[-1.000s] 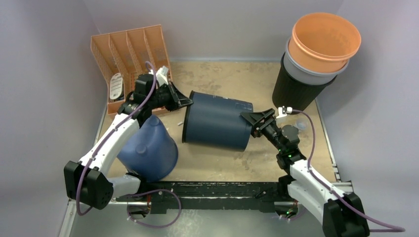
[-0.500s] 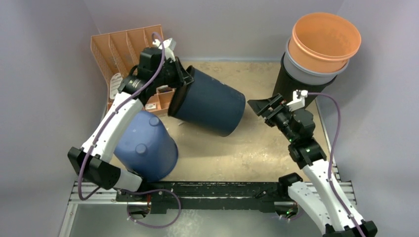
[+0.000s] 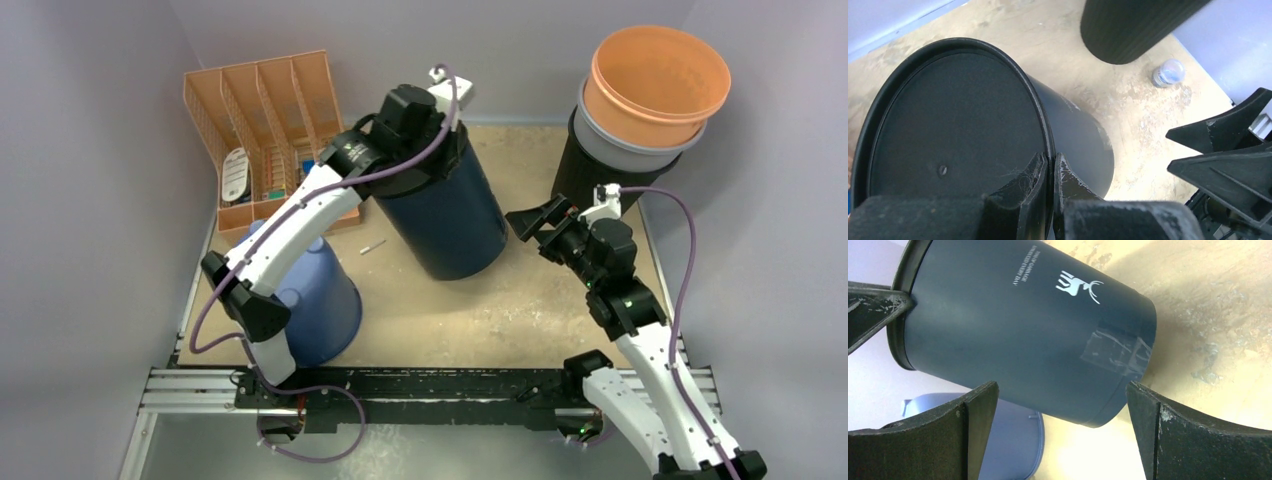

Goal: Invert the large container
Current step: Turn the container upside down at the center of the board.

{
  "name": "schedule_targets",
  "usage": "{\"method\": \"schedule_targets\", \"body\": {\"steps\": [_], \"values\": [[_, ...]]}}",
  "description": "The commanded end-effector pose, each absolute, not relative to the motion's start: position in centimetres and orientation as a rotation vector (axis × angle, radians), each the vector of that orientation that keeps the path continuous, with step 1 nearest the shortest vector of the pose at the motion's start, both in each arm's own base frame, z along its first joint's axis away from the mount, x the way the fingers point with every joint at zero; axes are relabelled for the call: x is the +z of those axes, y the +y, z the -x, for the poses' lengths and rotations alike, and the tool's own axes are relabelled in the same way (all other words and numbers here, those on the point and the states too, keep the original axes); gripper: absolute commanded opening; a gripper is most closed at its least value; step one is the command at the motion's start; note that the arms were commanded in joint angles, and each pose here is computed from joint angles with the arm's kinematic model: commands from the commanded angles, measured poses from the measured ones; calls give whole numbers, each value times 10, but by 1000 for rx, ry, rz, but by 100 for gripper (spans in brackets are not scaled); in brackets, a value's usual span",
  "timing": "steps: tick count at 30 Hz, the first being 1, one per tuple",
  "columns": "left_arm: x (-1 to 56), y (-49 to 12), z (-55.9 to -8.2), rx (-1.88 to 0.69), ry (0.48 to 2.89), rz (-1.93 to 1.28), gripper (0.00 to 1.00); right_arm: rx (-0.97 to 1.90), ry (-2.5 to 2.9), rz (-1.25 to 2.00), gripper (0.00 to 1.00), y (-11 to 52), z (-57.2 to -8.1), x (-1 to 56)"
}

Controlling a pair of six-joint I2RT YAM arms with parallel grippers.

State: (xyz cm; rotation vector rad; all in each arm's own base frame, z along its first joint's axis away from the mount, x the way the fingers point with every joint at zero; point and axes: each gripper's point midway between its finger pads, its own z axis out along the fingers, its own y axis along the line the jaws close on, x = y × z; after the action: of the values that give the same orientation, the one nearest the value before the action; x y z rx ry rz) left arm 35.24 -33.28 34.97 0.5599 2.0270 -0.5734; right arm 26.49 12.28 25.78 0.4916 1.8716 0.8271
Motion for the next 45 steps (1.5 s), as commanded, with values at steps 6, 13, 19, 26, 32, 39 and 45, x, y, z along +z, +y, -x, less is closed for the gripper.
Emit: {"method": "schedule_targets", "body": {"steps": [6,13,19,26,32,39,45], "values": [[320,-367,-359,-554,2032,-657,0,724,1872,-536,100,101,-247,256],[277,-378,-356,-577,2094,-707,0,640,1853,-566,100,82,-232,262],[261,-388,-355,-536,2092,-766,0,555,1814,-519,100,68,-229,293],[241,-397,-340,-517,2112,-852,0,347,1759,-453,100,39,-230,351],[219,-391,-334,-499,2143,-848,0,214,1683,-435,100,19,-234,405],[210,-371,-364,-302,2108,-792,0,-91,1574,-683,100,-40,-234,454],[221,-350,-414,-305,2054,-663,0,-151,1546,-630,100,-36,-265,492]]}}
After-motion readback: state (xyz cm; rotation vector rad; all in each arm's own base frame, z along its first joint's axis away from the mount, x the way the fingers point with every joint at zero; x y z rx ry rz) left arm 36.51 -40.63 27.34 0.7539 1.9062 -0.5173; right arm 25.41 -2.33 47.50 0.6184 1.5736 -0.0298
